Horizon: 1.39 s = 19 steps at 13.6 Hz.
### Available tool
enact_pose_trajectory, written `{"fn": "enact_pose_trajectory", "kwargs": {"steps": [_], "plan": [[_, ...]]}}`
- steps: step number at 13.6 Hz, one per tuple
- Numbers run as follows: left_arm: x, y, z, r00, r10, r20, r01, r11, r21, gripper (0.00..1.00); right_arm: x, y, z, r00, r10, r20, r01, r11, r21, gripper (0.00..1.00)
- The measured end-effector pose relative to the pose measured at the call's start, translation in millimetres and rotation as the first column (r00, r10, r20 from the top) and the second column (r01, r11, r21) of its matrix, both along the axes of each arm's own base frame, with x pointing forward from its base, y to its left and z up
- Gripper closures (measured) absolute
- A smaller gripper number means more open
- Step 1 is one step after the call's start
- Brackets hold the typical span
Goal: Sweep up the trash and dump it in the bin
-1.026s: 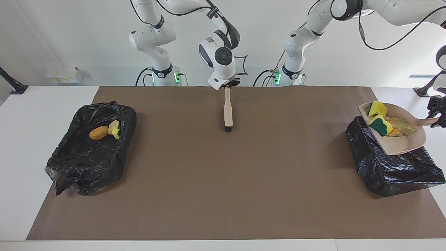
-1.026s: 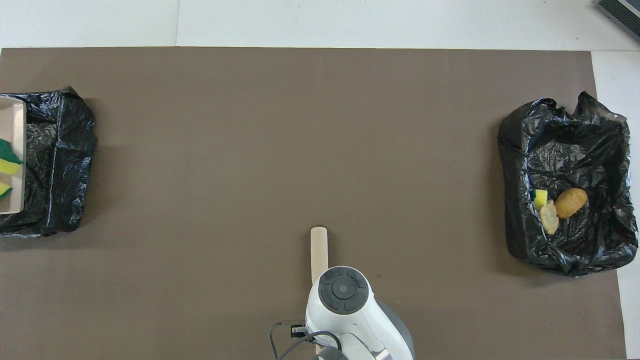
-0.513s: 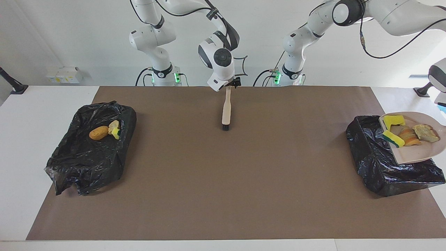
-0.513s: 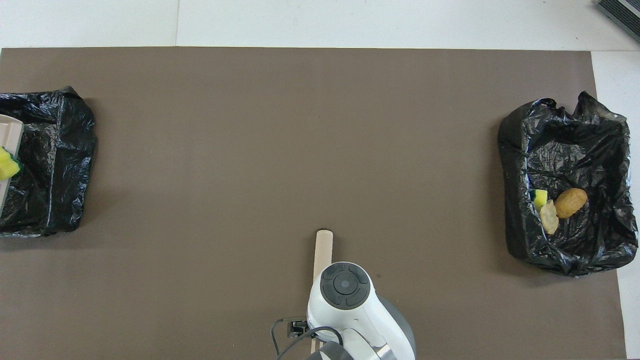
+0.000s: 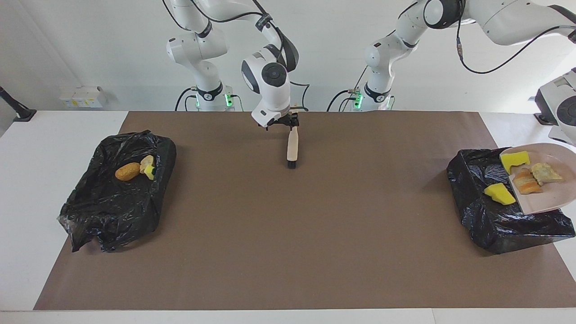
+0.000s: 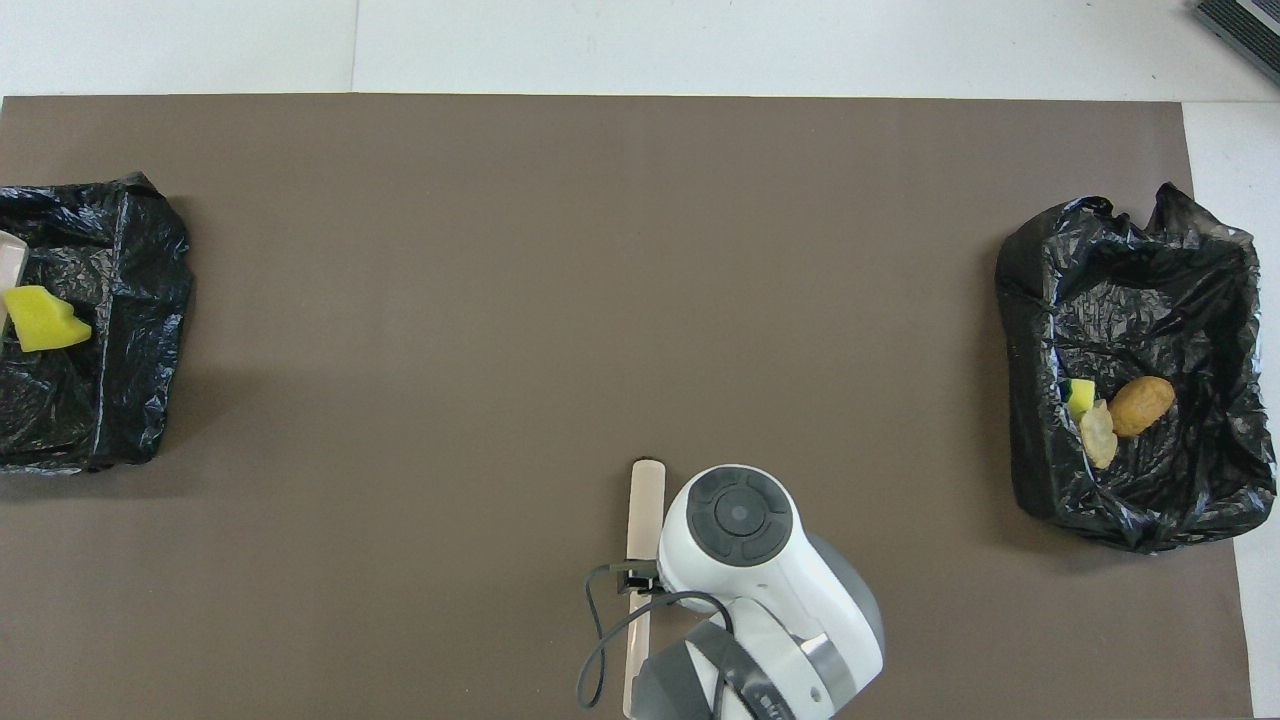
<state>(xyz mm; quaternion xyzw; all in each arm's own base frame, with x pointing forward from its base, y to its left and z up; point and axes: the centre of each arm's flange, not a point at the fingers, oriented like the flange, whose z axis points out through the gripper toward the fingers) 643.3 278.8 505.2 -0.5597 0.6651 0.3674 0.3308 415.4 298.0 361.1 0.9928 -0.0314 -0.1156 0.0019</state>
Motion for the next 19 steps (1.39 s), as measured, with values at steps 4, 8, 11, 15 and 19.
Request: {"fn": "enact_pose_trajectory", "kwargs": {"steps": [4, 8, 11, 15, 19], "plan": [[2.0, -20.8, 25.9, 1.0, -0.014, 0.008, 0.013, 0.988, 0.153, 0.69, 65.3, -76.6, 27.8, 0.989, -0.116, 0.089, 0.118, 0.993, -0.012, 0.0], [3.8, -59.2, 45.5, 0.999, 0.025, 0.032, -0.033, 0.965, 0.259, 0.69, 104.4, -115.5, 50.4, 0.977, -0.132, 0.167, 0.14, 0.99, -0.035, 0.0], [3.6, -73.8, 60.8, 0.999, 0.007, 0.053, -0.022, 0.958, 0.286, 0.69, 119.9, -126.4, 71.1, 0.966, -0.1, 0.237, 0.122, 0.989, -0.081, 0.0], [2.5, -83.0, 75.7, 0.998, -0.015, 0.065, -0.006, 0.947, 0.322, 0.69, 133.1, -133.9, 110.7, 0.958, -0.099, 0.269, 0.131, 0.986, -0.103, 0.0], [4.7, -96.6, 75.6, 0.998, -0.02, 0.063, -0.001, 0.947, 0.32, 0.69, 144.4, -165.7, 178.9, 0.96, -0.062, 0.272, 0.097, 0.988, -0.118, 0.0]]}}
